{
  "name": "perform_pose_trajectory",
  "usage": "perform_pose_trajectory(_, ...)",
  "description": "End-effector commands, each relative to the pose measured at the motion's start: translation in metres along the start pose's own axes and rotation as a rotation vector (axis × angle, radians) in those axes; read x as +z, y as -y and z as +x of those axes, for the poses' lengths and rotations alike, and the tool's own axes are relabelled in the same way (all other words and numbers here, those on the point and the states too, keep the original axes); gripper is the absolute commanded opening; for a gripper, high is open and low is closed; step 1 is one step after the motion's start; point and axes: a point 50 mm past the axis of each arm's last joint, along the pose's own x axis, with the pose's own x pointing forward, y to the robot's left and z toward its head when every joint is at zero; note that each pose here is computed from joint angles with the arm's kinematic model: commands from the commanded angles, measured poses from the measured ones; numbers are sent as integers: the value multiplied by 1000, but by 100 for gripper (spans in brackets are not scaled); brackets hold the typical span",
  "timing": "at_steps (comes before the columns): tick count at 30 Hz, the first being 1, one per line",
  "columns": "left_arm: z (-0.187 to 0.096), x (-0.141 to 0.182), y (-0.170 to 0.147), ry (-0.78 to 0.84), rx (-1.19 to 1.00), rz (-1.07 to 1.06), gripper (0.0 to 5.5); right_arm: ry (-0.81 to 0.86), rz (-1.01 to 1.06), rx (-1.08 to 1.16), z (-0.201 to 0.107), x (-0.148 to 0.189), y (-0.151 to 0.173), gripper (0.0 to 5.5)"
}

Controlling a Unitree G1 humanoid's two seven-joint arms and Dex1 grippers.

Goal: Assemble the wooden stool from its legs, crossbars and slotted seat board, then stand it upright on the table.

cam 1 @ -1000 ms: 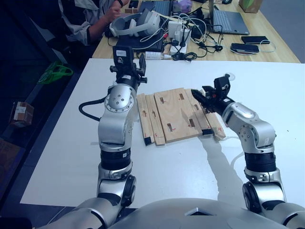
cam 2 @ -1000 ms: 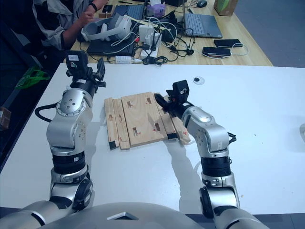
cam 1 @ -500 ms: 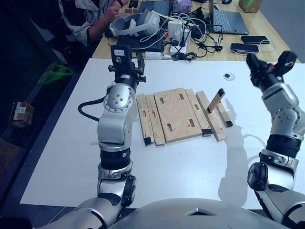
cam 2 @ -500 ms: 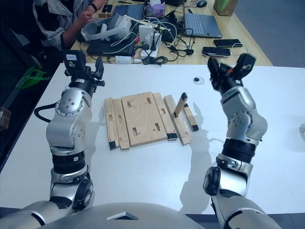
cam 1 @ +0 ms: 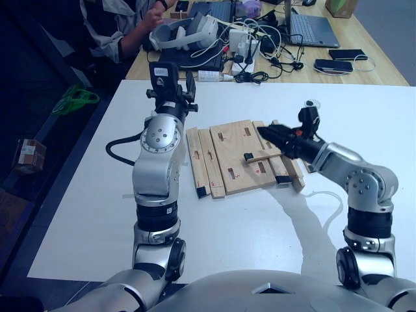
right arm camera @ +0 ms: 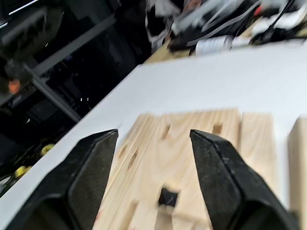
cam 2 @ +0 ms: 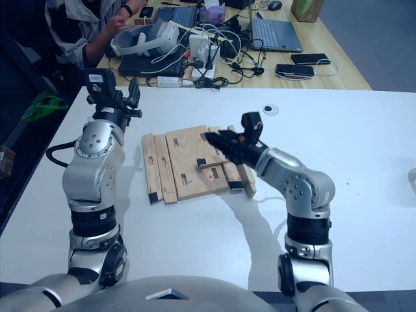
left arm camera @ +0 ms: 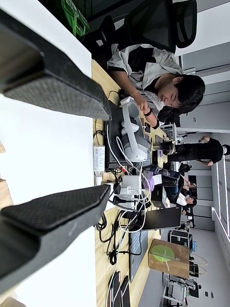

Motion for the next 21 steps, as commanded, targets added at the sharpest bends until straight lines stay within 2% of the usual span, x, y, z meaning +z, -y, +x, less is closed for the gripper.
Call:
perform_pose_trajectory(1, 1, -2, 3, -10, 4, -6, 246, -81, -154, -236, 28, 17, 32, 282)
perform_pose_trajectory(4, 1, -3, 6, -9, -1, -14, 246, -246, -226, -319, 45, -7, 52, 282)
perform_pose_trajectory(7, 2, -3, 7, -9, -6, -19, 246, -343, -236, -396, 50, -22, 72, 282)
perform_pose_trajectory(18, 3, -2, 9, -9, -13, -22, 246, -416, -239, -414, 66, -12, 89, 282)
perform_pose_trajectory(21, 3, -2, 9, -8, -13, -23, 246, -464, -259, -431, 62, -16, 94, 252)
